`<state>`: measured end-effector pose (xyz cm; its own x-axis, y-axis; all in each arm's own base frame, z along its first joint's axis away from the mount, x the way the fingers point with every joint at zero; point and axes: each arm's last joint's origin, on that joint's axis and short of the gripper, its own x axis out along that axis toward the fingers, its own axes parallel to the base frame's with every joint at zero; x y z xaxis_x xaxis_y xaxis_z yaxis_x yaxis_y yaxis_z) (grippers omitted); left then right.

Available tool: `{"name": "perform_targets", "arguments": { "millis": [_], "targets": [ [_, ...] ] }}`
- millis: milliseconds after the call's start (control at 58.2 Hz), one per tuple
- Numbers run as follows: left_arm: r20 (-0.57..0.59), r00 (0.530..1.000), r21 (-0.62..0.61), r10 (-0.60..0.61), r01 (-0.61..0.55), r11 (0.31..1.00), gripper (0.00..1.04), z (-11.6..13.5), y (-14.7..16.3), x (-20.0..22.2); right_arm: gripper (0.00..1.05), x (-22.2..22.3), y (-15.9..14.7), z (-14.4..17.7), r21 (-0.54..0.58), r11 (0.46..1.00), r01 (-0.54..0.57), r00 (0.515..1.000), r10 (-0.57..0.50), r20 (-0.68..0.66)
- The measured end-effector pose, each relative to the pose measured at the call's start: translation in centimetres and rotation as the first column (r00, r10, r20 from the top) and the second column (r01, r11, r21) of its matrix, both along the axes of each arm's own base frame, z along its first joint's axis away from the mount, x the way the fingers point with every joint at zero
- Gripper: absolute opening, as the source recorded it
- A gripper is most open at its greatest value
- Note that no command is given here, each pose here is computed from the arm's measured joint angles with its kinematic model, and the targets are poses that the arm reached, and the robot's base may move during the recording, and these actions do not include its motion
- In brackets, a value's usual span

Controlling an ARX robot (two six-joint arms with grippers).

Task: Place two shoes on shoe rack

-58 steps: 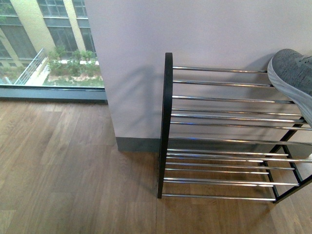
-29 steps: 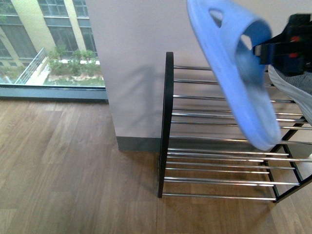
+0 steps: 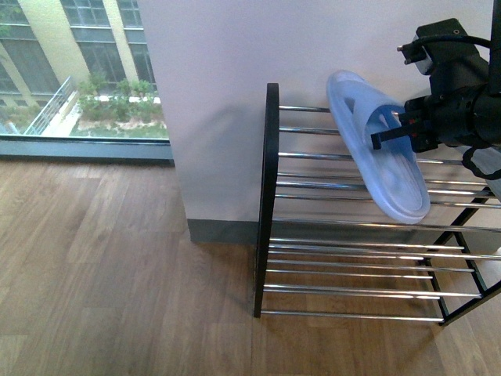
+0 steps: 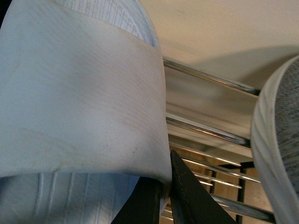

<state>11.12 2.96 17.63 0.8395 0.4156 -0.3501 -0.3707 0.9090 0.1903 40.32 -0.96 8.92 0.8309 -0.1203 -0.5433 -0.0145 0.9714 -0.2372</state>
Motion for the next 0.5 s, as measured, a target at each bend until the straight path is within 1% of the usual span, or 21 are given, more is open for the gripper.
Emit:
{"name": "perform_targets", "arguments": {
  "millis": [86,258,498],
  "targets": [
    [0.000,1.000,0.000,0.000,0.000,1.000,0.02,0.0,0.0,0.0,0.02,0.5,-1.1,-0.3,-0.052,0.998,0.026,1.000,-0.026,-0.001],
    [0.000,1.000,0.000,0.000,0.000,1.000,0.02,0.0,0.0,0.0,0.02,1.8,-3.1,-0.8,-0.110,0.991,0.079,0.997,-0.079,0.002],
    [0.000,1.000,0.000,0.000,0.000,1.000,0.02,0.0,0.0,0.0,0.02,2.8,-4.5,-0.6,-0.154,0.981,0.121,0.993,-0.120,0.012]
  ]
}}
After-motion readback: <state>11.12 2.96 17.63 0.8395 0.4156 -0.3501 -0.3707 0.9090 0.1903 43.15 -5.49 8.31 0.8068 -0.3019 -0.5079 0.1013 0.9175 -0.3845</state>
